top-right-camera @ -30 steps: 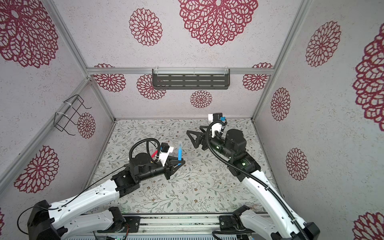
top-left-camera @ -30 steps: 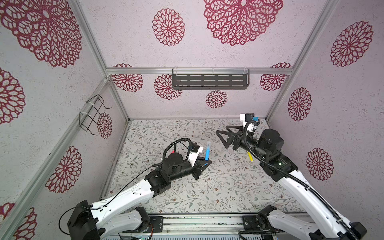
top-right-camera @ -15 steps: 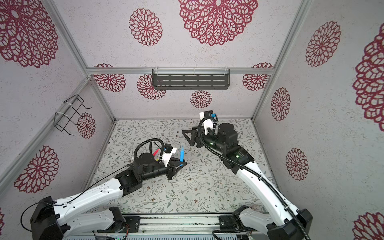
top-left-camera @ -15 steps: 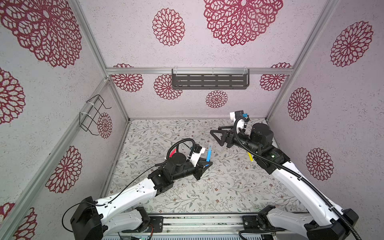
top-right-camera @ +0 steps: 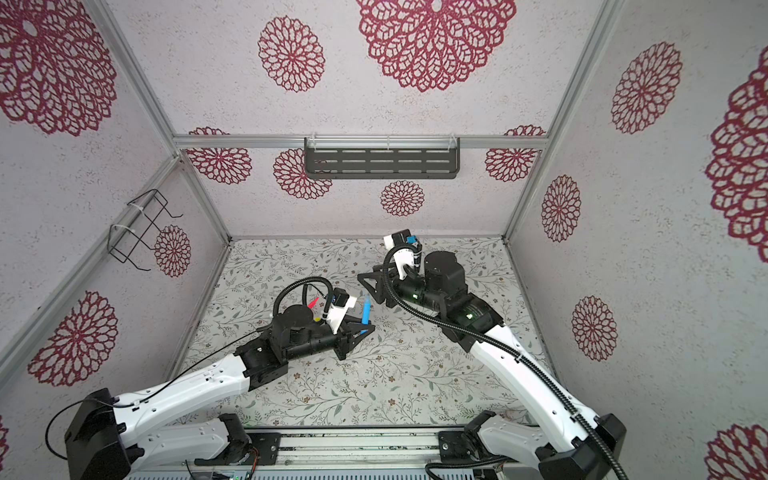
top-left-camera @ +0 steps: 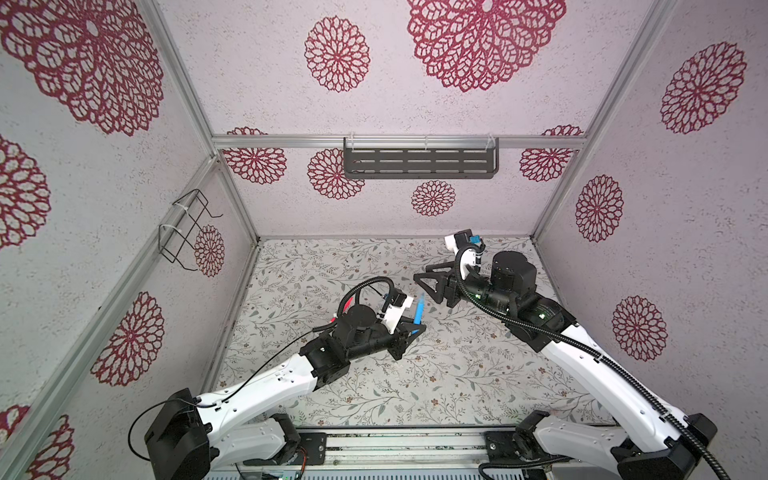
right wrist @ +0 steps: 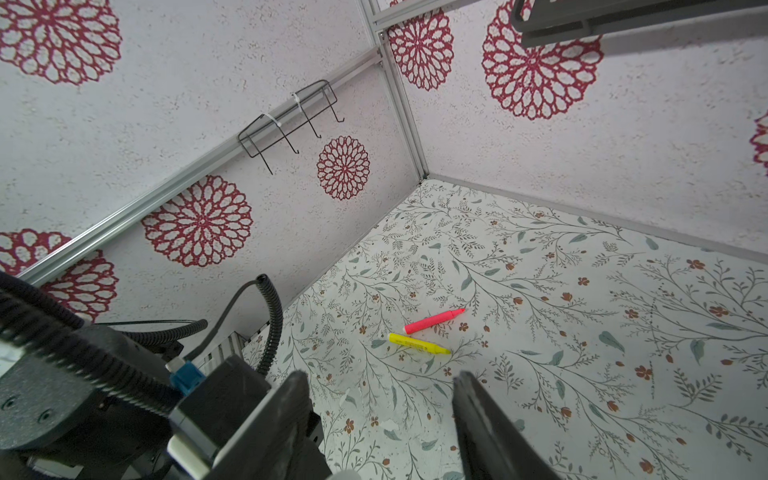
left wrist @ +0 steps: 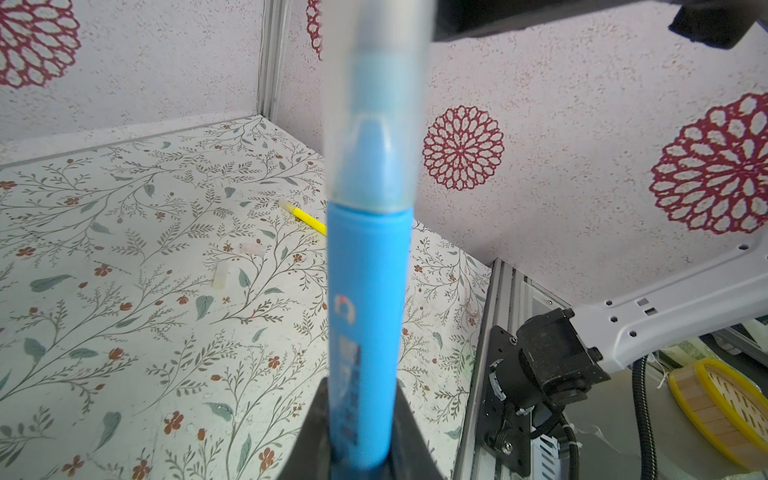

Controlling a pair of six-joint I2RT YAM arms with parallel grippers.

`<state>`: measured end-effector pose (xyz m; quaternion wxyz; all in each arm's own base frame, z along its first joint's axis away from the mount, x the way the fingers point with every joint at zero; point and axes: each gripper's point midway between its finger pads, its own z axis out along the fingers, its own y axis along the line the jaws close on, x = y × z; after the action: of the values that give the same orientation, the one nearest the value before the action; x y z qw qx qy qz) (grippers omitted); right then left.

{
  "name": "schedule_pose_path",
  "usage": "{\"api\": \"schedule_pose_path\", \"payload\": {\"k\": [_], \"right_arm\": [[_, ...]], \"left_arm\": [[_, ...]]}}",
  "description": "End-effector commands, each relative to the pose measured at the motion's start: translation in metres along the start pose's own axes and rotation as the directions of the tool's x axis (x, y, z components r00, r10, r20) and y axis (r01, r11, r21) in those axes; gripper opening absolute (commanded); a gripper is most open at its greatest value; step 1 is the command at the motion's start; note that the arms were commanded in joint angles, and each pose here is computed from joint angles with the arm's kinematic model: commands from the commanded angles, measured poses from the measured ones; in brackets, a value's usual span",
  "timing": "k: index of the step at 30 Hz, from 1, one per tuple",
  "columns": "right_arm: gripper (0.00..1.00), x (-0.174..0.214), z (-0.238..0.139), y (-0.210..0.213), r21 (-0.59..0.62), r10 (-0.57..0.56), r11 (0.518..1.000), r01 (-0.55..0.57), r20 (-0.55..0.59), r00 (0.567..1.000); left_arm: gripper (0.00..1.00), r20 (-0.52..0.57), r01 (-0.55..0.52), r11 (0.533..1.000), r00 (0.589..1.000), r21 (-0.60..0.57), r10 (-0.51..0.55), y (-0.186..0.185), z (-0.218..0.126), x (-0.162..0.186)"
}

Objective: Insert the pens into the pen caps

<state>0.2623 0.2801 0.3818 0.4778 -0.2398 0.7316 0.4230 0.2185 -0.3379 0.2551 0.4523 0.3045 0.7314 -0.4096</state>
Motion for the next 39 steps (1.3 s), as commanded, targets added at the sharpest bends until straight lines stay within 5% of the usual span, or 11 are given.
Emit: {"api": "schedule_pose_path", "payload": {"k": [1, 5, 24, 39], "right_arm": [[0.57, -0.009, -0.001, 0.007, 0.005, -0.049, 0.999, 0.049, 0.016, 0.999], [0.52, -0.001, 0.003, 0.005, 0.02, -0.062, 0.998, 0.063, -0.012, 0.998], [0.0, 0.028, 0.011, 0.012, -0.02, -0.078, 0.997, 0.077, -0.07, 0.994], [0.0, 0.077, 0.019, 0.004, 0.017, -0.037, 0.999, 0.041, -0.164, 0.986]], "left_arm": [[0.0, 0.018, -0.028, 0.999, 0.999, 0.02, 0.028, -0.01, 0.001, -0.011], [0.0, 0.014, -0.028, 0.999, 1.0, 0.018, 0.028, -0.009, 0.002, -0.01], [0.0, 0.022, -0.033, 0.999, 0.999, 0.0, 0.033, -0.007, -0.002, -0.011], [0.0, 0.101, -0.07, 0.996, 0.992, -0.055, 0.076, -0.002, -0.011, -0.035]]}}
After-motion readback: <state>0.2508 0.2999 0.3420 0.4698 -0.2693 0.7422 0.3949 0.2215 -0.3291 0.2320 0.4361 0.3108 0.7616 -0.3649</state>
